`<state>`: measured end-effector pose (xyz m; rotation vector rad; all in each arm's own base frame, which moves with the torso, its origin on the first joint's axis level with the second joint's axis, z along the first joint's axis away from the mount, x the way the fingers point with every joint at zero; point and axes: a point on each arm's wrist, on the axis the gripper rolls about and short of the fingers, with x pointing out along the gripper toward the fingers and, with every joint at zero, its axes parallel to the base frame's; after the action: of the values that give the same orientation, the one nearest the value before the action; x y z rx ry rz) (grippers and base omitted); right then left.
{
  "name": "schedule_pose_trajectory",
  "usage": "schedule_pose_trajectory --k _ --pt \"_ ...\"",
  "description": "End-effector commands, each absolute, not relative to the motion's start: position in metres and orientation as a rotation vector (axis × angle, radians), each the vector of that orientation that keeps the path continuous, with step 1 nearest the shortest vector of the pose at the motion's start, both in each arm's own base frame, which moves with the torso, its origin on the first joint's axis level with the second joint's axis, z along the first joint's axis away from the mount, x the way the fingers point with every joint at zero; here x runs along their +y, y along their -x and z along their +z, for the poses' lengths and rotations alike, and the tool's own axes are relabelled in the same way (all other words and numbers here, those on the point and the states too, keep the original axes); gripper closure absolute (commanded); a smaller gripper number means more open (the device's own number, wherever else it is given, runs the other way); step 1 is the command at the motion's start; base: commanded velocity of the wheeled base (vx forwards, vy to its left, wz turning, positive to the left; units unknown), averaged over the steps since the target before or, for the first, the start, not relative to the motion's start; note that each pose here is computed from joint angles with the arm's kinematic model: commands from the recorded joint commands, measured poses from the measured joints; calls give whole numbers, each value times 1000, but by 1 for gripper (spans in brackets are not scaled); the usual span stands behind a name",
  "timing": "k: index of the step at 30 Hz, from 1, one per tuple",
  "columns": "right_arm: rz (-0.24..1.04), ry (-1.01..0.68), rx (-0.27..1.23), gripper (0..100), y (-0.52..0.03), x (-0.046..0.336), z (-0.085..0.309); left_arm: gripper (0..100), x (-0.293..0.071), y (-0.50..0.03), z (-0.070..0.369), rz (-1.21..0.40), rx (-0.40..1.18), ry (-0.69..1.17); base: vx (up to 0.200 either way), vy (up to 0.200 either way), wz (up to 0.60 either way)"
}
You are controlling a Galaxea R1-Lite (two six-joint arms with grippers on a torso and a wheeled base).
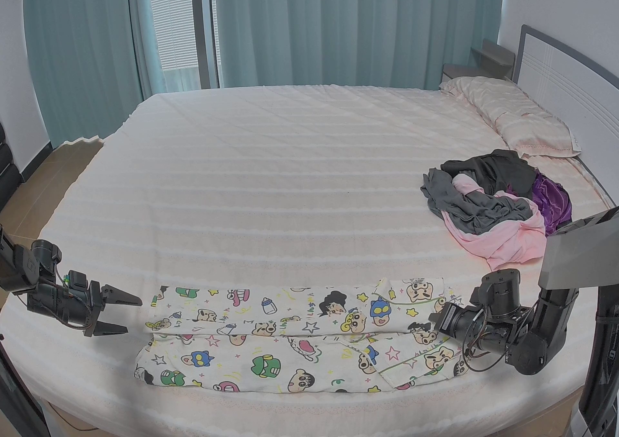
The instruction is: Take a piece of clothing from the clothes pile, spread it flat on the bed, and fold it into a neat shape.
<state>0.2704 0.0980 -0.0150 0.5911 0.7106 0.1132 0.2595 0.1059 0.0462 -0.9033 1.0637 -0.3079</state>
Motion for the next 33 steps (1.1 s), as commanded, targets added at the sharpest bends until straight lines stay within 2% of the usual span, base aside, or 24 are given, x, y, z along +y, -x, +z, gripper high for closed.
schedule_pose_trajectory --k 1,11,12,17,25,28,33 --pt "106 -593 702 100 -264 94 -11 0 106 -259 45 -307 1067 906 0 0 0" --pt "105 -591 693 100 -254 89 -12 0 105 -258 44 -309 1068 903 0 0 0" --pt "103 -590 698 0 -254 89 -13 0 105 -258 44 -309 1068 903 0 0 0" --pt "101 -585 698 0 -252 88 -12 0 105 -258 44 -308 1070 904 0 0 0" --pt "159 -596 539 0 -253 90 32 0 105 -258 44 -308 1070 904 0 0 0" --pt "214 -599 487 0 -260 102 43 0 105 -258 44 -310 1070 904 0 0 0" --pt "259 -593 503 0 -280 126 32 0 105 -258 45 -310 1069 903 0 0 0"
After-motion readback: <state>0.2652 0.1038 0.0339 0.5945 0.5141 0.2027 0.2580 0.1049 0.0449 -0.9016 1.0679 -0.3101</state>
